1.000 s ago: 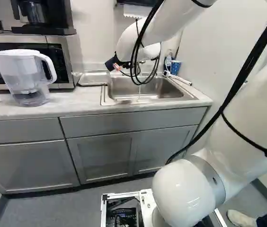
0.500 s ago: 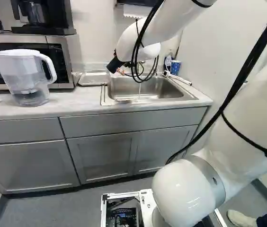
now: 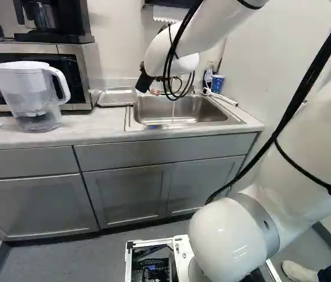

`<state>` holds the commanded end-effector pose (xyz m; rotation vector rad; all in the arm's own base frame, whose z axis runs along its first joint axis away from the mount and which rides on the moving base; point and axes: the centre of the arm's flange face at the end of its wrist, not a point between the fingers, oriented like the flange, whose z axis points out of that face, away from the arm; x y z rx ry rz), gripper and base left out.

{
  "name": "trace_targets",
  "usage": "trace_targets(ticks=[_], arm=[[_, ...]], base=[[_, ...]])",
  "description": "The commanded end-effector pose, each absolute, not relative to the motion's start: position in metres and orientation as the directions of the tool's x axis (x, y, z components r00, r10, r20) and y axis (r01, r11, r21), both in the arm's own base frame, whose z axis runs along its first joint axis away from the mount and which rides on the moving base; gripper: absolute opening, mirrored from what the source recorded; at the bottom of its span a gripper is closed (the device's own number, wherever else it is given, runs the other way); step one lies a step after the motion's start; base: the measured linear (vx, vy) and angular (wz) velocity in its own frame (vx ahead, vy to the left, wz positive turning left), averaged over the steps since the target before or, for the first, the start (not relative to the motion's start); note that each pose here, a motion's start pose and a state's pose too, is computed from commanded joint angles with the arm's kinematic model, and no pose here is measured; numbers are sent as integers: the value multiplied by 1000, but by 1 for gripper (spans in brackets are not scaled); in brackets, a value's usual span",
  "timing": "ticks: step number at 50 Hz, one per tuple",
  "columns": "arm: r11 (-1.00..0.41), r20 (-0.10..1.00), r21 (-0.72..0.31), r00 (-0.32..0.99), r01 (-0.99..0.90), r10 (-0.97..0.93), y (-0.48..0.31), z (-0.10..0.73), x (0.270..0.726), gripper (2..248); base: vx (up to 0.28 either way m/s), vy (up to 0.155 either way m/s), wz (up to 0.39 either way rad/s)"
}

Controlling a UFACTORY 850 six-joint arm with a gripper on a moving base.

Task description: Rinse the cup and place it in the tray

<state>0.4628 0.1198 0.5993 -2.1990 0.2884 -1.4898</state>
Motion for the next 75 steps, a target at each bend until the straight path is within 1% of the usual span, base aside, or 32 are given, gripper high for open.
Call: trace_targets(ticks=[26, 51, 66, 75], arm=[[-951, 920, -247, 353, 186, -170, 120, 599, 463, 122], [-962, 953, 0, 292, 272, 83, 120, 599, 463, 122], [-962, 953, 0, 292, 272, 83, 120, 599, 463, 122], [-960, 952, 0, 293, 280, 86, 127, 600, 474, 122]], base=[[0, 0, 0], [0, 0, 0], [0, 0, 0], [0, 0, 0]])
